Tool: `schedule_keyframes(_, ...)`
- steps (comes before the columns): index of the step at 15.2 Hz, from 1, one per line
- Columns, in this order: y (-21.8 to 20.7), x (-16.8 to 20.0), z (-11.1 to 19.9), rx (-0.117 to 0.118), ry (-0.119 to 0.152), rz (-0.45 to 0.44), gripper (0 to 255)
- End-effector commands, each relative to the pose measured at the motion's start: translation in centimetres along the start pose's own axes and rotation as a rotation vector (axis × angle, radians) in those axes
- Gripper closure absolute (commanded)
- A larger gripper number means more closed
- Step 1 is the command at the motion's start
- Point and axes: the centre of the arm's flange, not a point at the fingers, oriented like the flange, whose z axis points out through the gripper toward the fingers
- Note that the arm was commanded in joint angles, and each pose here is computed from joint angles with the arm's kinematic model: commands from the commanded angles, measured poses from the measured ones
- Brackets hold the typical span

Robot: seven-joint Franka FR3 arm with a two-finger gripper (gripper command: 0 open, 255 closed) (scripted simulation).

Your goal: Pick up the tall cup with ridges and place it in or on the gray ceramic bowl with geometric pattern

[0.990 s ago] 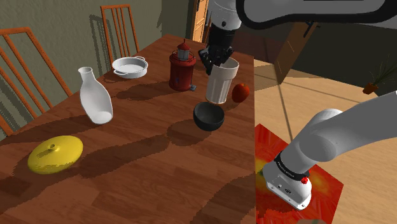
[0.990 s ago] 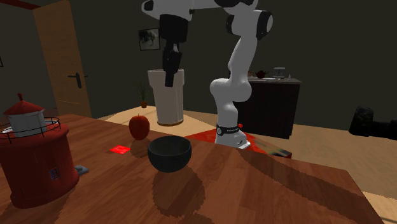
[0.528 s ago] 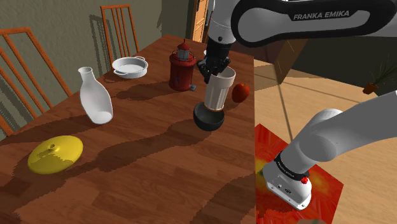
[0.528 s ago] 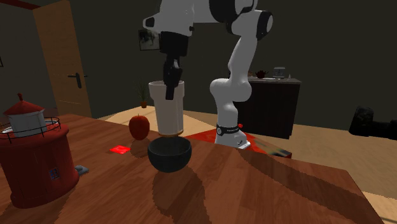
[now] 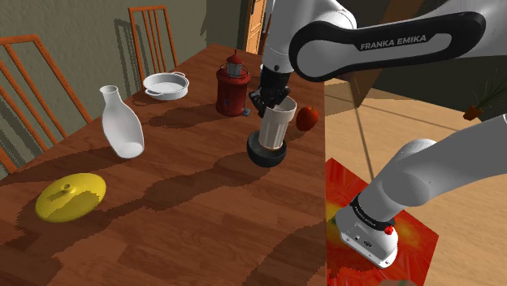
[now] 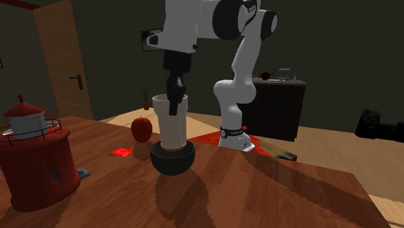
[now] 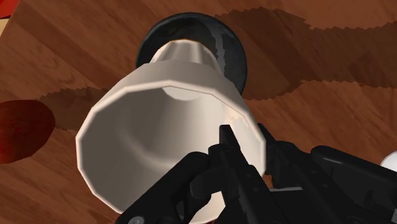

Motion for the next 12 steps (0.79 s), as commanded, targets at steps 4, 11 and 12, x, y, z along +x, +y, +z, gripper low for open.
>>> schedule_keyframes(4, 0.0, -0.1, 0.28, 0.0, 0.001, 0.0, 255)
schedule_keyframes(11, 0.01, -0.1, 0.28, 0.0, 0.001, 0.0, 0)
schedule_keyframes(12, 0.01, -0.1, 0.28, 0.0, 0.001, 0.0, 0)
